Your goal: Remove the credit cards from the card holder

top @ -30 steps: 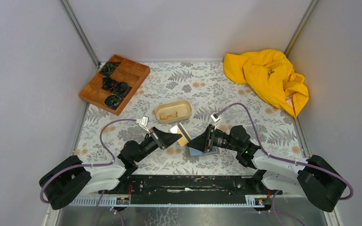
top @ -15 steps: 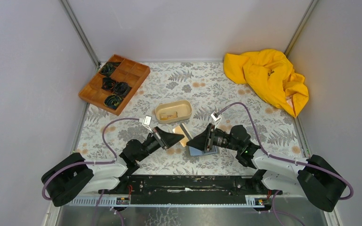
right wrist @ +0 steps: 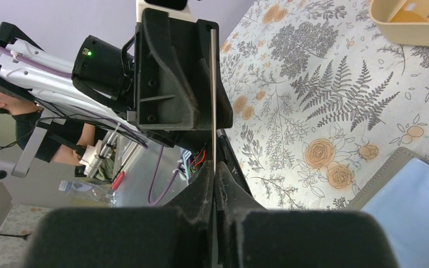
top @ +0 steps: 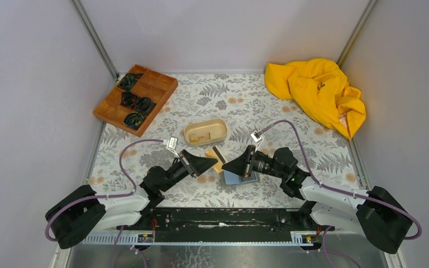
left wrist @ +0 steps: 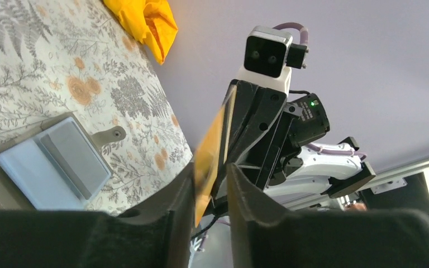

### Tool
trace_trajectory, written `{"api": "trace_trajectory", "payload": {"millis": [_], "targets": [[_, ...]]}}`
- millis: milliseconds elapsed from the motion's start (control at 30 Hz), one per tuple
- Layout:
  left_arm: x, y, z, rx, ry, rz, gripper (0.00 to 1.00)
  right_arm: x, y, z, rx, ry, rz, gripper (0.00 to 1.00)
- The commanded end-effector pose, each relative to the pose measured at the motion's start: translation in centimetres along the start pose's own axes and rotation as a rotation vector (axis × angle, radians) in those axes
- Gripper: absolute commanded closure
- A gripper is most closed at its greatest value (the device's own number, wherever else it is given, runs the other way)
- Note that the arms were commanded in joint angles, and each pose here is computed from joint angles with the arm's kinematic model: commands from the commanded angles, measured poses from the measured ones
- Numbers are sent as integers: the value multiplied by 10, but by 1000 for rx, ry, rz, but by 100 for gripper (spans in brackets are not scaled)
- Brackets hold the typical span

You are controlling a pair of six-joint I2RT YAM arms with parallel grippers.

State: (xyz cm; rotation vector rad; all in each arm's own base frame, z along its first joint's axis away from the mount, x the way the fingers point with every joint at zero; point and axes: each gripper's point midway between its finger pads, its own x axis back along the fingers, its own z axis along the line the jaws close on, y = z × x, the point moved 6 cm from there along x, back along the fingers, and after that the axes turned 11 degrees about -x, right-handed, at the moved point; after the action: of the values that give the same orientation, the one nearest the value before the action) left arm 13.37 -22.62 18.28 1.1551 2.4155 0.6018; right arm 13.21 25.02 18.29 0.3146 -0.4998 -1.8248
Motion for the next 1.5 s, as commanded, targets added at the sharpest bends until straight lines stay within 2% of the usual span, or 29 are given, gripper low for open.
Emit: {"api": "trace_trajectory", "payload": {"millis": [0, 100, 167, 300, 433, 800, 900, 967, 1133, 1267, 1333, 1467], "targets": [[6, 3, -12, -48, -66, -6, 61, 1, 11, 17, 82, 31, -41, 100], [6, 3, -19, -111, -82, 38, 48, 7, 8, 22, 97, 34, -3, 100], [6, 2, -25, -148, -103, 87, 42, 9, 5, 23, 102, 11, 42, 100], [8, -1, -34, -201, -129, 164, 39, 15, 1, 32, 100, 10, 112, 100], [13, -1, -39, -232, -161, 186, 39, 21, -2, 41, 86, 43, 140, 100], [11, 2, -38, -247, -143, 189, 54, 24, -13, 35, 54, 4, 261, 100], [10, 3, -36, -248, -131, 187, 64, 23, -15, 33, 46, 8, 271, 100], [10, 5, -34, -251, -112, 190, 76, 23, -17, 32, 46, 10, 284, 100], [9, 10, -29, -255, -74, 179, 99, 23, -16, 32, 55, 14, 278, 100], [11, 12, -26, -235, -57, 139, 100, 22, -11, 33, 76, 14, 234, 100], [15, 14, -19, -193, -29, 84, 100, 22, -8, 35, 92, 32, 195, 80], [20, 18, -13, -153, -13, 6, 100, 20, -6, 37, 88, 73, 147, 62]]}}
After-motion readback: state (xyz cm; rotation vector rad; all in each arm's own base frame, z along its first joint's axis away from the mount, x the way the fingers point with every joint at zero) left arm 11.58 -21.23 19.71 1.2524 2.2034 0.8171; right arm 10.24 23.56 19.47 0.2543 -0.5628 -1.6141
